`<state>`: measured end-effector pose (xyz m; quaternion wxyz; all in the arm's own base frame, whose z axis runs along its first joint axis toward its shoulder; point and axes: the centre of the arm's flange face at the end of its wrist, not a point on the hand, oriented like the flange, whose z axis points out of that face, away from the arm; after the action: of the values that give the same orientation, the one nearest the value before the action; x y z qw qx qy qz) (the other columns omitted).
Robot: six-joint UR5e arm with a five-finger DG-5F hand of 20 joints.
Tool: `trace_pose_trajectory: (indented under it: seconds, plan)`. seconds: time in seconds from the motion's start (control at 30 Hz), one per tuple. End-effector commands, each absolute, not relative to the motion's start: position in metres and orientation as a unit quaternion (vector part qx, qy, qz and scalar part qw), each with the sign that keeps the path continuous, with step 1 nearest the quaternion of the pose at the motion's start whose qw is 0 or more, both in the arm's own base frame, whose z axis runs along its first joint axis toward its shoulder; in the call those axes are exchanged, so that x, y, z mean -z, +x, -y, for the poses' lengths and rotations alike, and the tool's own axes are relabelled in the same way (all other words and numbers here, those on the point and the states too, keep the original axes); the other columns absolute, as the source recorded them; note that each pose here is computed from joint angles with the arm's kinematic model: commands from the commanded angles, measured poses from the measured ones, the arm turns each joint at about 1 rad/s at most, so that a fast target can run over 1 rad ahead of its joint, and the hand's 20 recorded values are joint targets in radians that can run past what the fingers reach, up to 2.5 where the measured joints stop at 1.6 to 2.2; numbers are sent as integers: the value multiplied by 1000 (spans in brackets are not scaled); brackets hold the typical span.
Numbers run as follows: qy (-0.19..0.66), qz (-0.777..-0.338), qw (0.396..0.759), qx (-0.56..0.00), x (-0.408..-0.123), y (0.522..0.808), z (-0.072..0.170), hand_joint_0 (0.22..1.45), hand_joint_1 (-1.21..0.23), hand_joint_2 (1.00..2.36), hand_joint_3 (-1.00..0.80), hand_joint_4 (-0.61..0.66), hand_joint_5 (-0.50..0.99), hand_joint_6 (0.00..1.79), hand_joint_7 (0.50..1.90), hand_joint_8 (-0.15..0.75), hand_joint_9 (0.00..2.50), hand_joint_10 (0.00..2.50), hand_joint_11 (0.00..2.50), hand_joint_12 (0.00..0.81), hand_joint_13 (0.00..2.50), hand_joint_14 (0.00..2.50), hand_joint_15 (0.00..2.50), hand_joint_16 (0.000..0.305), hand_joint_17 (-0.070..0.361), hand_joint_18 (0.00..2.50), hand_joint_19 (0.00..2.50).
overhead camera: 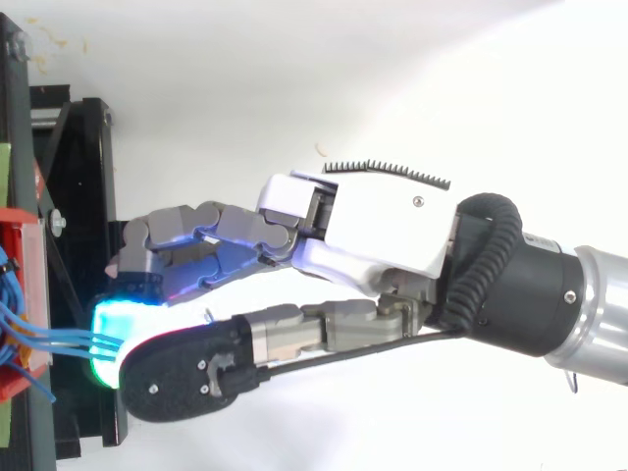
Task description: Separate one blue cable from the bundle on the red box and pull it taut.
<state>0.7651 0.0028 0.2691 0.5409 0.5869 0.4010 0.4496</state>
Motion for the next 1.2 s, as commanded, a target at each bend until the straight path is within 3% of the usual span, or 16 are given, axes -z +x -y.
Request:
trace_pose_trajectory:
  seconds: [0.0, 0.37, 0.9, 1.17]
  plan:
    - [587, -401, 541, -450, -269, 765, -3, 618, -464, 1003, -453, 202, -99, 502, 1297, 315, 686, 8, 306, 355, 401, 4, 138, 48, 108, 415, 374]
    - [587, -402, 541, -449, -269, 765, -3, 737, -763, 1019, -162, 200, -98, 501, 1301, 301, 670, 8, 308, 352, 405, 4, 134, 47, 106, 416, 379]
    - [586, -401, 541, -450, -269, 766, -3, 808, -871, 1020, -160, 142, -121, 501, 1275, 267, 582, 8, 309, 338, 328, 4, 127, 47, 105, 343, 379]
    - [586, -402, 541, -449, -269, 765, -3, 802, -902, 1018, -227, 134, -131, 502, 1238, 252, 522, 7, 278, 323, 245, 0, 59, 46, 103, 269, 257]
